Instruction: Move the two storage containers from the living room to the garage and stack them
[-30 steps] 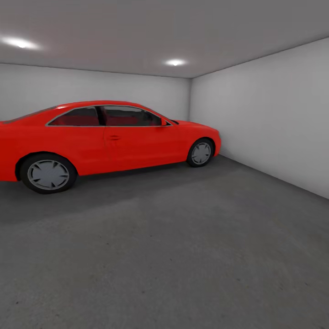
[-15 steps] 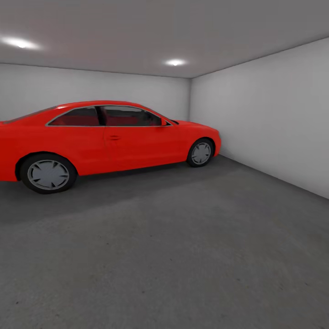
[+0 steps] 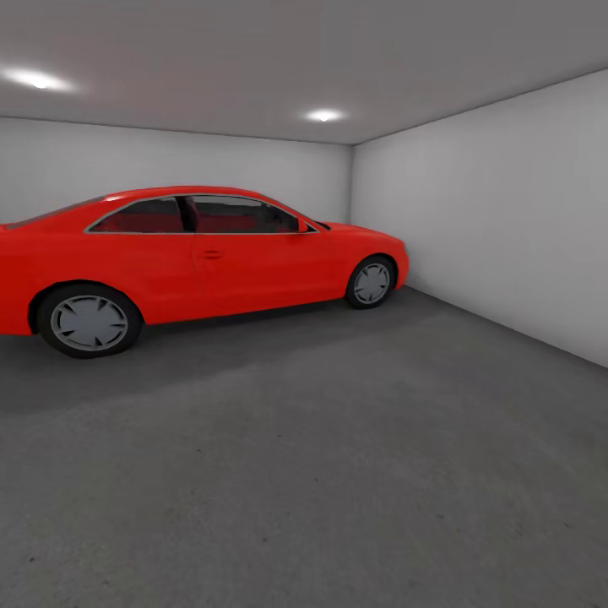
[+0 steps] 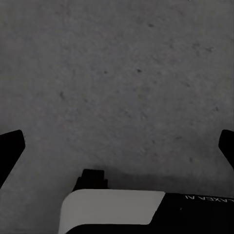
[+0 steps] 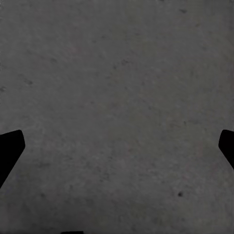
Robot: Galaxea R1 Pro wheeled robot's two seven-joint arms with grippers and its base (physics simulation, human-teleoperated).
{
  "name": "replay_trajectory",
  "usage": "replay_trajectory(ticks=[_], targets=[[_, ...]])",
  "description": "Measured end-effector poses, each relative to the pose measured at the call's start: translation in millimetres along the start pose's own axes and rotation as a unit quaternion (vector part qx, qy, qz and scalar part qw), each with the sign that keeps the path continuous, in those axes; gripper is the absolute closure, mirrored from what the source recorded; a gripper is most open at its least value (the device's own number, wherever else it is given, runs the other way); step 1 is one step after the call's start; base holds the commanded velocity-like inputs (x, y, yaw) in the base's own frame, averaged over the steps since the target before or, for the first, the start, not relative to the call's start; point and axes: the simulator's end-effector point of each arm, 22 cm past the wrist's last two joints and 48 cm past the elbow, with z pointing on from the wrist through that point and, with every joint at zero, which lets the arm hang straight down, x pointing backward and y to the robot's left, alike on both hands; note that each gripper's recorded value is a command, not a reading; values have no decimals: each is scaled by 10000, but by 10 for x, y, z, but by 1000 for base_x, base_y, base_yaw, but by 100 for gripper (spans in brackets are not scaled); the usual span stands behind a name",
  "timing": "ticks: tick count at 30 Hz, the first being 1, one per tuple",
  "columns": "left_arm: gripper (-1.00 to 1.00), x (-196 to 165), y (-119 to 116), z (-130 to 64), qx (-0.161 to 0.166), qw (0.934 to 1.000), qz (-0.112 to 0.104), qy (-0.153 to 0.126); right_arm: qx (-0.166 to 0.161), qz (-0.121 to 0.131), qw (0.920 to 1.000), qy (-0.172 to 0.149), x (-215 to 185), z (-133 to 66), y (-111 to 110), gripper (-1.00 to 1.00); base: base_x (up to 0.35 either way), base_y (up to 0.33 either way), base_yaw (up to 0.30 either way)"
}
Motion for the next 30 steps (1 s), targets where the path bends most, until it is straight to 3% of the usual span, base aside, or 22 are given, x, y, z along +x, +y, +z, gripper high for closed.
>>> replay_trajectory(ticks=[14, 30], targets=[[-100, 15, 7, 1, 2, 10000, -37, 11, -10, 1, 9997, -226, -75, -4, 18, -100, 0, 0, -13], [-100, 17, -9, 1, 22, 10000, -43, 13, -34, -131, 9997, -192, -33, -6, 37, -100, 0, 0, -262]])
